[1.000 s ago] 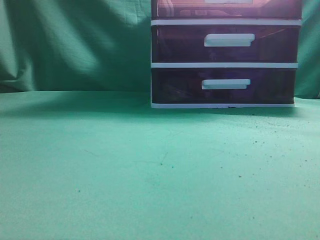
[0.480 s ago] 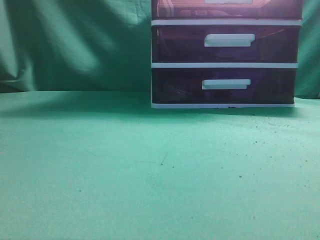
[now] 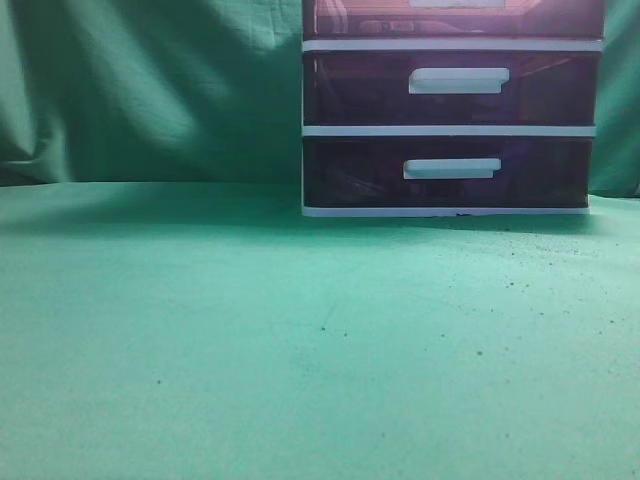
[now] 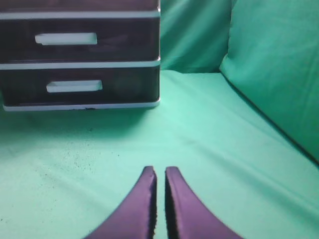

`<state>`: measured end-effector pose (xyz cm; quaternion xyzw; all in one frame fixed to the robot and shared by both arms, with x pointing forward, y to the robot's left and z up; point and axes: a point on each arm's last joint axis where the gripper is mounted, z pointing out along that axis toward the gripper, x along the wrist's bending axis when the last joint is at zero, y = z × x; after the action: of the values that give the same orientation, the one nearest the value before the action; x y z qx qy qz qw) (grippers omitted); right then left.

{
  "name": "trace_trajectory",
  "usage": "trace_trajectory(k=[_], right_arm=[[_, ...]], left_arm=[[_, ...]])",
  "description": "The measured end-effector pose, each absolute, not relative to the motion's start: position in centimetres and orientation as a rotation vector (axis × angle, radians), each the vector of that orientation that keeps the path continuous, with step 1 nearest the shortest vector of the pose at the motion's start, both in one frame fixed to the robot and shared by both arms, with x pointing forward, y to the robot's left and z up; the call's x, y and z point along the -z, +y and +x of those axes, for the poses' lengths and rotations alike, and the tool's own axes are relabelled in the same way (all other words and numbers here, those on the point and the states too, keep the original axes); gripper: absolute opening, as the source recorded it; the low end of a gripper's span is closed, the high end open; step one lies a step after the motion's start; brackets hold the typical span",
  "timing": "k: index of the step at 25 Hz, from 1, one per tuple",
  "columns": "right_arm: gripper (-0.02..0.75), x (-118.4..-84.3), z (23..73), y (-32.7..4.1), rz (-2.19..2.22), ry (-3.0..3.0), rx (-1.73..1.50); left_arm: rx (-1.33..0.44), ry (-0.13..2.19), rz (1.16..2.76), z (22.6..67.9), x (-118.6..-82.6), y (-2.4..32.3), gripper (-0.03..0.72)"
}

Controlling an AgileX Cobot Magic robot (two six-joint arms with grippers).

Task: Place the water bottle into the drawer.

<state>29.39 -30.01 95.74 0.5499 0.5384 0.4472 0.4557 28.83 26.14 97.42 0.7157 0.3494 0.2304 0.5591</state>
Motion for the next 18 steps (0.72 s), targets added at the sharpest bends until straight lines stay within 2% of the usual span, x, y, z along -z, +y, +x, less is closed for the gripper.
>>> trace_trajectory(k=[18], right_arm=[[0.048,-94.6,29.1,-30.0,1.471,1.392,-1.064]], left_arm=[[-0.543,0.824,1.688,28.8,-97.4,26.1,0.060]])
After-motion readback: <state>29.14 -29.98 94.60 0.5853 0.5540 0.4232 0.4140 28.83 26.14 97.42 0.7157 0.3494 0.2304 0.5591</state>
